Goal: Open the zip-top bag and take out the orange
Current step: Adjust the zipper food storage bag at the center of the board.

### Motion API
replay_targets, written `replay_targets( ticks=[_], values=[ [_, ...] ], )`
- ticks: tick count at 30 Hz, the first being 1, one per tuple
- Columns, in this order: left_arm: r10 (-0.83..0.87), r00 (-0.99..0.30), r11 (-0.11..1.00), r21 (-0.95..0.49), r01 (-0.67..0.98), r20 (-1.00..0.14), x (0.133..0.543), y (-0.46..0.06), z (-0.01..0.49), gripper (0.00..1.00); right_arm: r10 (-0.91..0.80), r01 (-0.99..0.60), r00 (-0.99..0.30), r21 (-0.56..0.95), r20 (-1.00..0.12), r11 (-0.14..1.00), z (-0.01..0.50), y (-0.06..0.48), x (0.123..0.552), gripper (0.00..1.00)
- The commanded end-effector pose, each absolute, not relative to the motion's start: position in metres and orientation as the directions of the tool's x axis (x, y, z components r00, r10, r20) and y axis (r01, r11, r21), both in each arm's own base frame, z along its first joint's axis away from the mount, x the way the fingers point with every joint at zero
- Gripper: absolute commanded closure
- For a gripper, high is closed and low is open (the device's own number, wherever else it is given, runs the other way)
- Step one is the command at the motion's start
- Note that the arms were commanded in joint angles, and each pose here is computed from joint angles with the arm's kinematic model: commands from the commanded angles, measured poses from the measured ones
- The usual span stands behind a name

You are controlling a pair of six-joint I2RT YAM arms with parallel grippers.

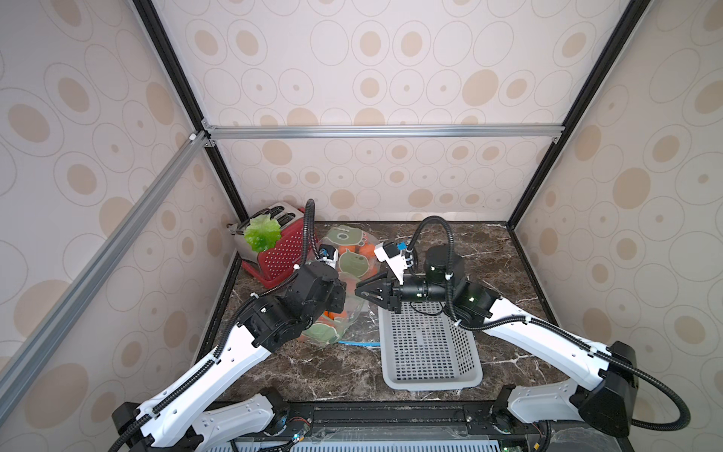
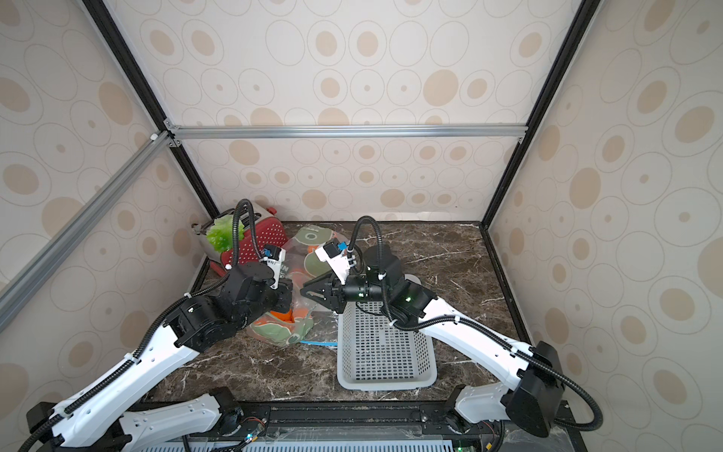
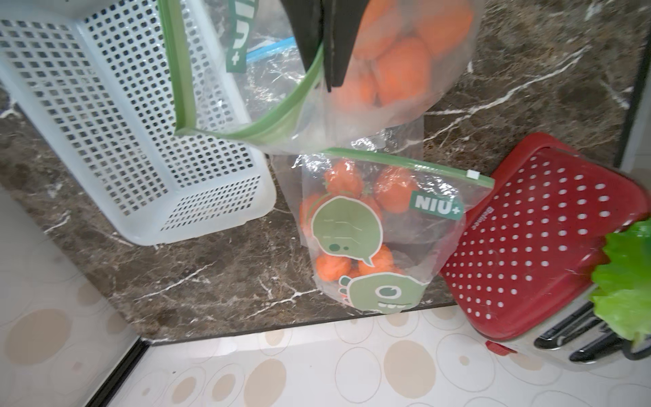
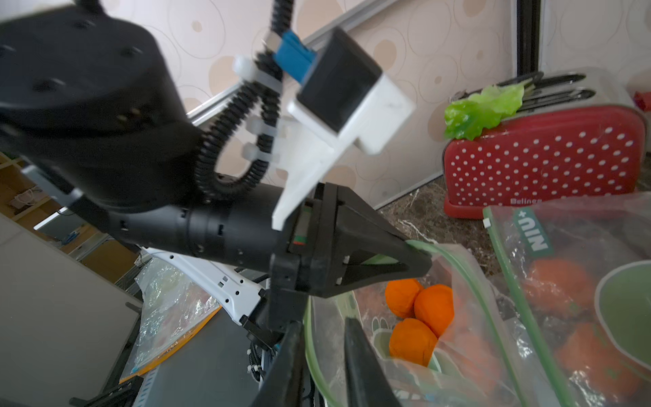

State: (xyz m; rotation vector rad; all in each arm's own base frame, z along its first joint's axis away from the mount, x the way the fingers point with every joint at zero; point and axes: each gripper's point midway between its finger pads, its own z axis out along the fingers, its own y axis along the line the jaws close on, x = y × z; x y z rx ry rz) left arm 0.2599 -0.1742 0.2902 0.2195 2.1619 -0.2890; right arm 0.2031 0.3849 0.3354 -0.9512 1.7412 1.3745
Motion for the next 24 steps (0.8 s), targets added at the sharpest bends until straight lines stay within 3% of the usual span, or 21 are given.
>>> replay_targets(
  ticks=[1,9,14,18,21,24],
  values=[
    [-0.146,-0.533,0.883,-0.353,0.309,-0.833,0.259,-0.201,0.317,1.0,-0.205,-0.817,-0.569,0.52,-0.796,0.248,0.287,0.388,0.207,0.79],
    [-0.297,-0.541,0.717,-0.558,0.419,-0.787,0.242,-0.226,0.355,1.0,-0.329,-0.773,-0.627,0.514,-0.706,0.371,0.22,0.378,0.209,0.78],
    [-0.348,-0.486,0.647,-0.581,0.495,-0.802,0.238,-0.232,0.388,1.0,-0.343,-0.805,-0.528,0.328,-0.777,0.495,0.229,0.353,0.232,0.76],
    [-0.311,-0.56,0.611,-0.613,0.501,-0.768,0.232,-0.245,0.367,1.0,-0.354,-0.813,-0.507,0.298,-0.786,0.501,0.233,0.347,0.235,0.75],
    [-0.267,-0.588,0.63,-0.6,0.493,-0.763,0.223,-0.239,0.337,0.78,-0.391,-0.816,-0.507,0.282,-0.768,0.505,0.216,0.339,0.229,0.74],
    [-0.188,-0.563,0.753,-0.486,0.444,-0.805,0.218,-0.208,0.314,0.5,-0.435,-0.816,-0.515,0.268,-0.738,0.512,0.197,0.329,0.222,0.73]
  ],
)
